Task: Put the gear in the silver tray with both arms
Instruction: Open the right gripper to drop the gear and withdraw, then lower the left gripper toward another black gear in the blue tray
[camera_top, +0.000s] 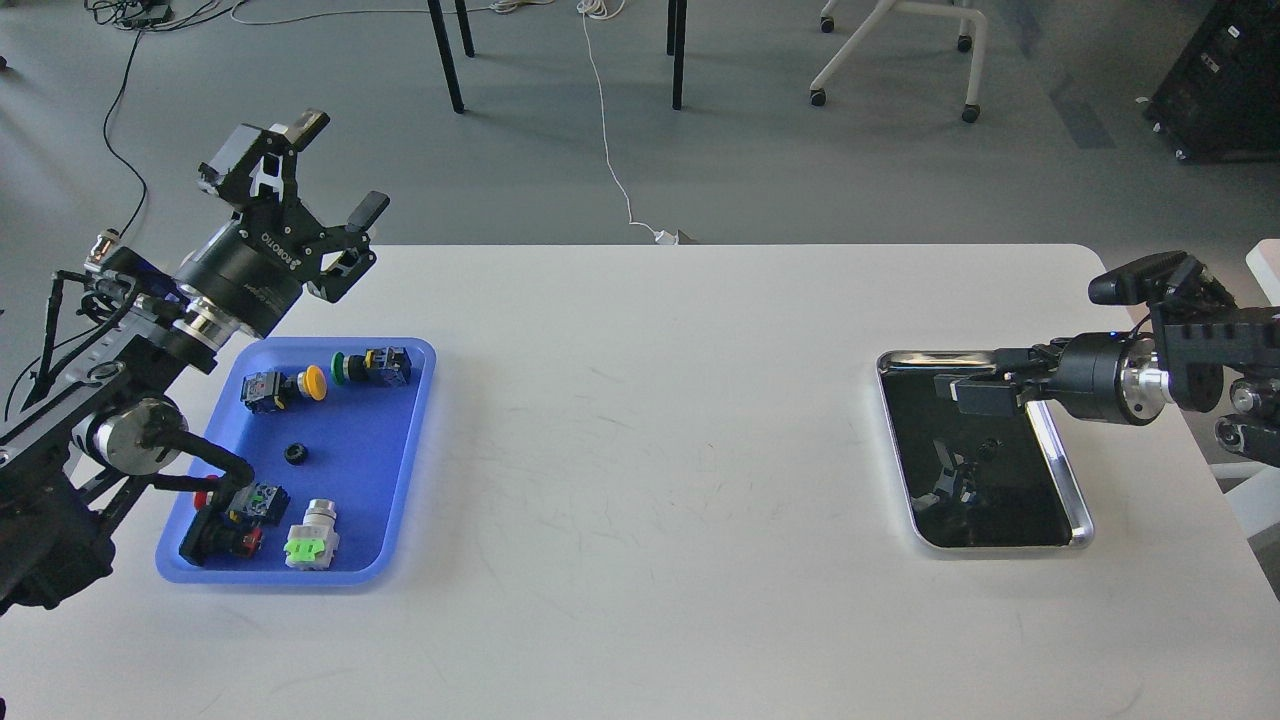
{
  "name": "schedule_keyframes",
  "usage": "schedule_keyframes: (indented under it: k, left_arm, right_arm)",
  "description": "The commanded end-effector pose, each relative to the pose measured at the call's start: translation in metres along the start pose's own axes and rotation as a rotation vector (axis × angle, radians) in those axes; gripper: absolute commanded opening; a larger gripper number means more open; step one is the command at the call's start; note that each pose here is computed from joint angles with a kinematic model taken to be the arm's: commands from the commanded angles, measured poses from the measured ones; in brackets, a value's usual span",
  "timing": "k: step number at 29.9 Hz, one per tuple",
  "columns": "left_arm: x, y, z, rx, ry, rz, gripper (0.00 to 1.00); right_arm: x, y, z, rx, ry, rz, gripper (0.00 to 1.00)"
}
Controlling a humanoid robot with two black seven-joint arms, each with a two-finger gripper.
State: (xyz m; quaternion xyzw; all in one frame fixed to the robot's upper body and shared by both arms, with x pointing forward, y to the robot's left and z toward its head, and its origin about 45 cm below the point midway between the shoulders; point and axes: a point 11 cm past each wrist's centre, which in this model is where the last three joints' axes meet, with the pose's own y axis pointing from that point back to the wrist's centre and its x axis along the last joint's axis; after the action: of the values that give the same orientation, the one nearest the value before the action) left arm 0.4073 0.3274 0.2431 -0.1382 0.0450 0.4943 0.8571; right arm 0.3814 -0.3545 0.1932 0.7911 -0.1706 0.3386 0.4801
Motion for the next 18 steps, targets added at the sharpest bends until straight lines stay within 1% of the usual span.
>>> schedule_keyframes:
  k: [1, 5, 8, 10, 13, 15, 18]
  left_arm:
    - [0.000, 0.001, 0.000, 0.006, -0.007, -0.003, 0.98]
    - [-0.006, 0.000, -0.001, 0.017, -0.022, -0.030, 0.98]
    - [-0.016, 0.006, -0.008, 0.071, -0.103, -0.093, 0.98]
    - [-0.026, 0.010, -0.009, 0.122, -0.204, -0.168, 0.98]
    - [-0.042, 0.017, -0.014, 0.191, -0.348, -0.280, 0.98]
    - [-0.051, 0.025, -0.016, 0.262, -0.522, -0.386, 0.98]
    - [-0.053, 0.036, -0.021, 0.360, -0.741, -0.499, 0.98]
  right_arm:
    - [0.006, -0.012, -0.023, 0.090, -0.252, 0.135, 0.96]
    - [0.001, -0.022, -0.034, 0.158, -0.547, 0.254, 0.96]
    - [-0.004, -0.030, -0.038, 0.201, -0.764, 0.335, 0.96]
    - [-0.014, -0.037, -0.042, 0.235, -0.925, 0.366, 0.96]
    - [-0.016, -0.036, -0.040, 0.279, -1.092, 0.414, 0.96]
    - [-0.018, -0.034, -0.039, 0.324, -1.212, 0.429, 0.96]
    - [-0.018, -0.029, -0.036, 0.387, -1.340, 0.435, 0.96]
